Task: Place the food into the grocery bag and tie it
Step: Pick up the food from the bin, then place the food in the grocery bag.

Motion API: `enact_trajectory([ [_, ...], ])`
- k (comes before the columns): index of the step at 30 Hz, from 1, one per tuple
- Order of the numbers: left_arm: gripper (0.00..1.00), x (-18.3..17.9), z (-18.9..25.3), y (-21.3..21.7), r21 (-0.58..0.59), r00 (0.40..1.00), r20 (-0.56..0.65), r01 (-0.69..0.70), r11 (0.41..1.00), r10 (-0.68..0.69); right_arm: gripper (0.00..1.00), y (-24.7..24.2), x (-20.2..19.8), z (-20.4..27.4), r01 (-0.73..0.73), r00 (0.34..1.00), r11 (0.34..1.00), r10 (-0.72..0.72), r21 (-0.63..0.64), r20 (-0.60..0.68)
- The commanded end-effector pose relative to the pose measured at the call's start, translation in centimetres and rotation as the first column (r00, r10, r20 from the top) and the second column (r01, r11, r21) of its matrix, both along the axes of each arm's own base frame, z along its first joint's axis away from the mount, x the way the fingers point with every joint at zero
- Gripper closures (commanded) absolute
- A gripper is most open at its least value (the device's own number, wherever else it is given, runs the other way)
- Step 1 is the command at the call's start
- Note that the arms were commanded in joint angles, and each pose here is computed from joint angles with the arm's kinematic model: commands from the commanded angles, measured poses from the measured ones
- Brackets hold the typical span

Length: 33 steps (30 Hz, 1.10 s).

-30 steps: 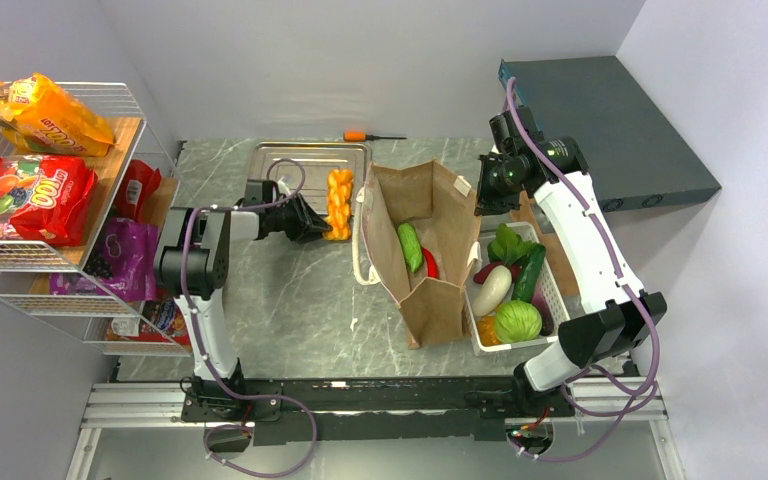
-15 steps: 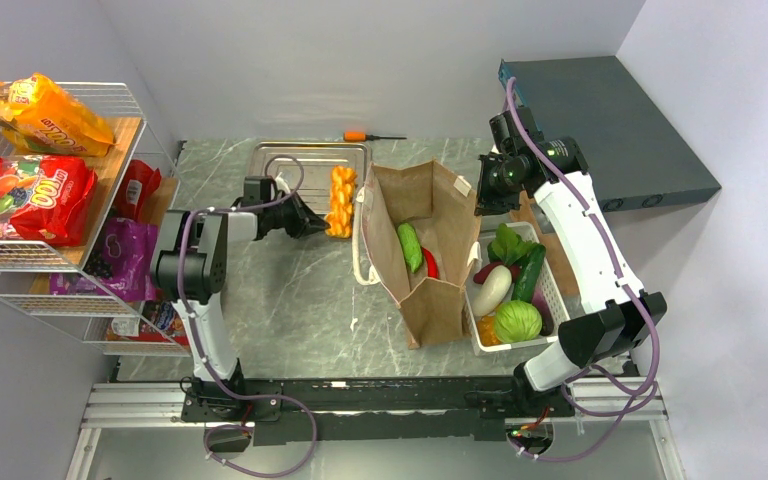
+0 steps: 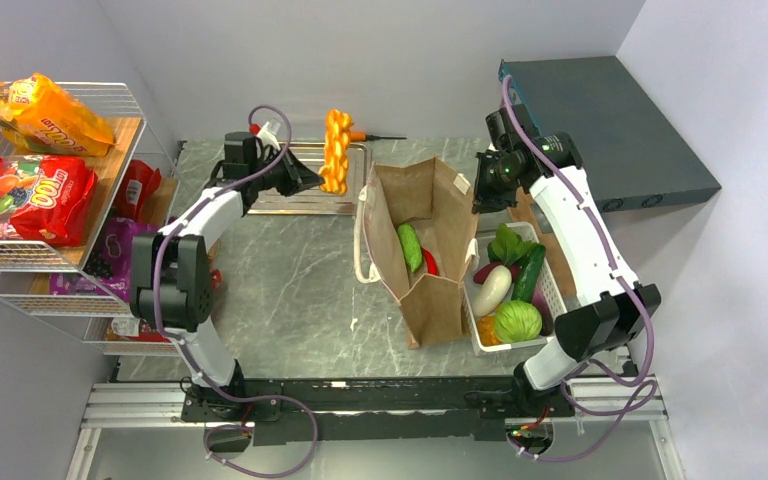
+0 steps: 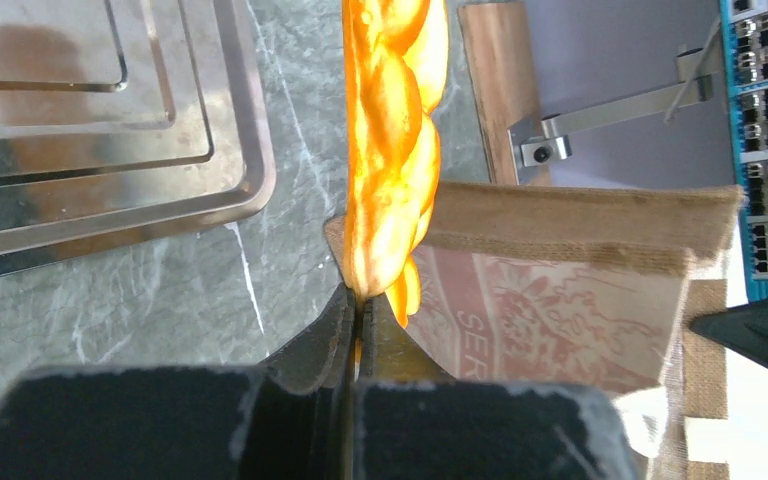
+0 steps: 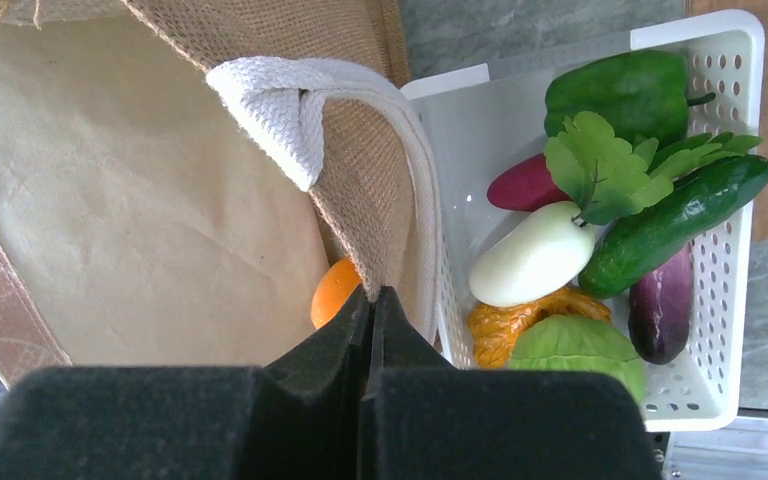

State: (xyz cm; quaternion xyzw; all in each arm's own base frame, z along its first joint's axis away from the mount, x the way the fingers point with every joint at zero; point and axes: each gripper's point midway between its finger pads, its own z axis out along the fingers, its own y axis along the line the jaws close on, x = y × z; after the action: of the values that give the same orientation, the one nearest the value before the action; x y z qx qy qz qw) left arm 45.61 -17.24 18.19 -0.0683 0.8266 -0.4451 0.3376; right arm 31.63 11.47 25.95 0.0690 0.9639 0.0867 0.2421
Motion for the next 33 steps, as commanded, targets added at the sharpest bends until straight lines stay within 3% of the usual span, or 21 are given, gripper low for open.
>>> enact_trajectory([
  [1, 1.0, -0.2, 5.0, 0.2, 0.002, 0.995, 0.098, -0.007, 1.0, 0.007, 1.0, 0.1, 0.8, 1.4, 0.03, 0.999, 0.999, -0.031, 0.021, 0.044],
  [12, 1.0, -4.7, 14.1, 0.3, -0.084, 0.97, 0.232, -0.061, 0.995, 0.079, 1.0, 2.6, 2.2, 3.0, 0.06, 0.997, 0.986, -0.068, 0.158, 0.048],
  [19, 1.0, -9.5, 19.0, -0.4, -0.01, 0.953, 0.301, -0.033, 0.999, 0.035, 1.0, 3.7, 2.7, 3.2, 0.046, 0.996, 0.975, -0.062, 0.219, 0.069],
  [27, 1.0, -15.0, 22.7, -1.8, 0.011, 0.962, 0.273, -0.013, 1.0, 0.01, 1.0, 3.6, 1.9, 5.7, 0.026, 0.988, 0.967, -0.063, 0.255, 0.138],
  [33, 1.0, -18.7, 22.0, -4.3, -0.008, 0.987, 0.154, -0.034, 0.999, 0.035, 1.0, 5.2, 0.8, 5.5, -0.043, 0.982, 0.932, -0.027, 0.36, 0.187],
])
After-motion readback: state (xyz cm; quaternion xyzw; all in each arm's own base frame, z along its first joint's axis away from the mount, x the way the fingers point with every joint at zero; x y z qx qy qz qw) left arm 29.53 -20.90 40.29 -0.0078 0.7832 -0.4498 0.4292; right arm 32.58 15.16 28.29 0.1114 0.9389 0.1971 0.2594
